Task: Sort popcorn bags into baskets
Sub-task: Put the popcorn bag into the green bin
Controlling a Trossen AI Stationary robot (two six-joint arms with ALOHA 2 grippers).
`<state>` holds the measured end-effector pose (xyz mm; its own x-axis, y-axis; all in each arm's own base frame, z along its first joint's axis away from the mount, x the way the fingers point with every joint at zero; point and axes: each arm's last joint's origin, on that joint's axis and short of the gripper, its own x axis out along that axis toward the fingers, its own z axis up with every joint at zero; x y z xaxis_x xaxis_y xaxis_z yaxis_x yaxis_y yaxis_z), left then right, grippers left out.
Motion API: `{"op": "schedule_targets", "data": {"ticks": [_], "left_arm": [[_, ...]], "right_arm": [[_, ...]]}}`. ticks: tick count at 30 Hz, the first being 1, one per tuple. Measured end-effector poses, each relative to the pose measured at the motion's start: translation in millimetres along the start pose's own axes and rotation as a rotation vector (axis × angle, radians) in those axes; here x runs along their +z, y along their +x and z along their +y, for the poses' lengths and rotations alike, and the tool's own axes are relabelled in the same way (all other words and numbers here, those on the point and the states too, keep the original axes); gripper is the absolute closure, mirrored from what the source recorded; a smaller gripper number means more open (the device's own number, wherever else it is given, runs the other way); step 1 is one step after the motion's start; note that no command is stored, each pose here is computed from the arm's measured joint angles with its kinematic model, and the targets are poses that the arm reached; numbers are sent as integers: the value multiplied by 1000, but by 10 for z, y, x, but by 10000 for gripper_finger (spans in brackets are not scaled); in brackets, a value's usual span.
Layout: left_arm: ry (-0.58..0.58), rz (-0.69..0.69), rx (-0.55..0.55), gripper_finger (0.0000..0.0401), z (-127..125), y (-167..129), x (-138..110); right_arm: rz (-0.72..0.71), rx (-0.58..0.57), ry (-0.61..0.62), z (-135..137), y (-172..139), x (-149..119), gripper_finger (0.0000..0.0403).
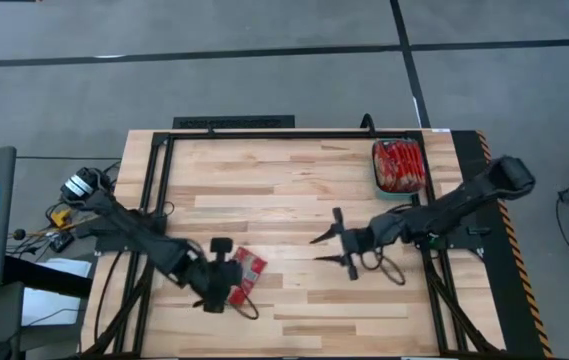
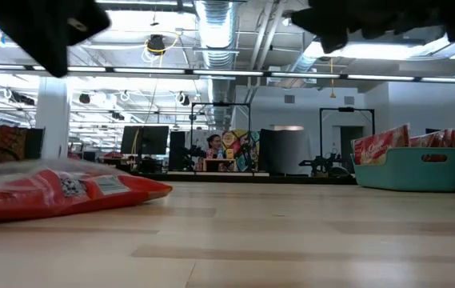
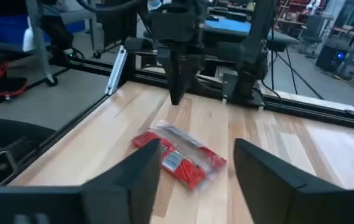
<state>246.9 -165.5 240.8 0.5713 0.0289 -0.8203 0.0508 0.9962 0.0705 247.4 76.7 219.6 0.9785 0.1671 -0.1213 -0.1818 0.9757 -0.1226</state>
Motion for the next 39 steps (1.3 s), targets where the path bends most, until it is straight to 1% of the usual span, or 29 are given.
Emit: {"op": "schedule_targets", "data": {"ticks": [3, 6, 9, 12, 15, 18, 21, 23, 25, 26, 29, 32, 34, 35, 37, 39], "left_arm": [[18, 7, -42, 400, 115, 47, 88], [-26, 31, -69, 401, 172, 67, 108], [-77, 86, -104, 399, 100, 78, 49], [-62, 125, -115, 384, -79, 114, -53], [-37, 159, -115, 346, -286, 172, -174], [-9, 130, -61, 290, -467, 255, -269], [75, 83, 8, 227, -633, 379, -366], [136, 72, 19, 186, -730, 478, -424], [200, 101, 31, 152, -783, 578, -497], [214, 118, 38, 138, -797, 633, -528], [235, 169, 63, 115, -804, 734, -596], [255, 215, 97, 119, -780, 801, -645], [261, 233, 103, 142, -761, 827, -647], [275, 242, 107, 159, -752, 831, -656], [290, 244, 111, 209, -739, 845, -651], [310, 236, 127, 276, -719, 863, -640]], "right_arm": [[31, -22, -6, 32, 189, -30, 154], [84, -51, -15, 51, 358, -90, 132], [123, -76, -27, 66, 486, -126, 128], [157, -81, -37, 77, 584, -174, 129], [175, -107, -41, 60, 633, -193, 132], [180, -114, -40, 44, 651, -200, 136], [175, -116, -27, 41, 644, -186, 138], [167, -117, -17, 38, 633, -163, 138], [161, -118, -10, 35, 624, -145, 138], [165, -117, -10, 33, 618, -140, 138], [163, -117, -10, 32, 614, -133, 138], [165, -116, -11, 32, 614, -135, 138], [166, -114, -10, 33, 614, -136, 138], [167, -114, -11, 33, 614, -137, 138], [166, -114, -10, 33, 614, -137, 138], [164, -114, -10, 33, 614, -134, 138]]}}
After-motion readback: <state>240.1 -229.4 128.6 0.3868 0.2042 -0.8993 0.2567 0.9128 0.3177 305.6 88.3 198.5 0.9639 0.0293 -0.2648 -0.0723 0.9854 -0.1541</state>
